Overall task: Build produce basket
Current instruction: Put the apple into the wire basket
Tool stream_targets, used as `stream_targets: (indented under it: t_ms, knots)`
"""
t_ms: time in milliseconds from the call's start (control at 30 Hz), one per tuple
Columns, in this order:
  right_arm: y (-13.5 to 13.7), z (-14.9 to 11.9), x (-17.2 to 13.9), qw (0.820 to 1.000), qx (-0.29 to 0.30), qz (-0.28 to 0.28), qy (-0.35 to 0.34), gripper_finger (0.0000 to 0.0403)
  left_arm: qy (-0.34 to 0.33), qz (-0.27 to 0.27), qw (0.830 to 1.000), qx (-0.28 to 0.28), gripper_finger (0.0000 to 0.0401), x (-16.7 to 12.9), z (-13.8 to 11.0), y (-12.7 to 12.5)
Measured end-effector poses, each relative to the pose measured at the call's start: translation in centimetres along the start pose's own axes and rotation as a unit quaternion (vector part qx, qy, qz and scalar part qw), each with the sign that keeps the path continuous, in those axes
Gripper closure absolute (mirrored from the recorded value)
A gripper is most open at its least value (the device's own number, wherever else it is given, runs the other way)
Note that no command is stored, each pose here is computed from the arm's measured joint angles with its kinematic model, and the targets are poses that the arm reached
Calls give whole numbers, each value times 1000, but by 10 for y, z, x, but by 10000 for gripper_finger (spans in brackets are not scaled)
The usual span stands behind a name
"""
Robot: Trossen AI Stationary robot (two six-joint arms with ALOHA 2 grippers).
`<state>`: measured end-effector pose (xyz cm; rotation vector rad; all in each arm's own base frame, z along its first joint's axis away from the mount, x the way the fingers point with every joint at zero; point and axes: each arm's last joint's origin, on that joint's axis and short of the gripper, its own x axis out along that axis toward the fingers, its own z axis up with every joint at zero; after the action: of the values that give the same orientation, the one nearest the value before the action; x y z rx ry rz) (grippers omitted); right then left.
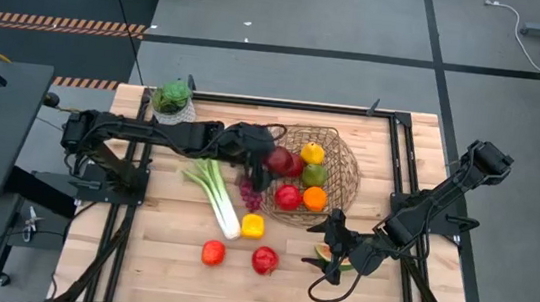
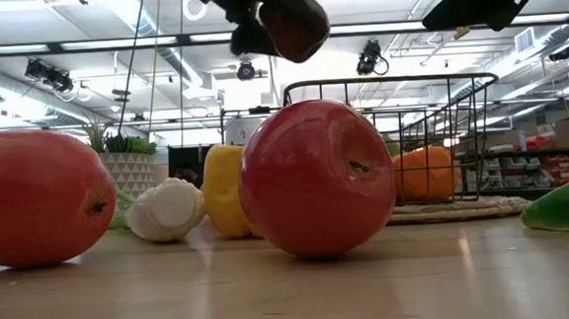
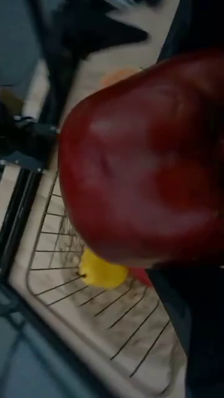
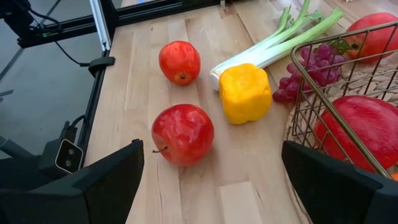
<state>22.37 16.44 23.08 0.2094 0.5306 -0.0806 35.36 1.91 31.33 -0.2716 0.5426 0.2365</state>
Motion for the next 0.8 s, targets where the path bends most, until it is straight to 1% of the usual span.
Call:
stream_targets:
  t_ms: [133, 233, 367, 633, 800]
  knots:
    - [0, 0, 0, 1000, -1, 0, 0, 19, -3, -6, 994, -108, 43, -1, 0, -4]
    - [0, 0, 0, 1000, -1, 0, 0, 19, -1, -12, 982, -190, 43, -1, -1, -8]
    - [0, 0, 0, 1000, -1, 0, 0, 19, 3, -25, 962, -273, 43, -2, -4, -18]
    - [0, 0, 0, 1000, -1, 0, 0, 19, 21, -43, 910, -413, 43, -6, -10, -36]
    - [0, 0, 0, 1000, -1, 0, 0, 19, 26, -42, 866, -497, 43, -6, -10, -37]
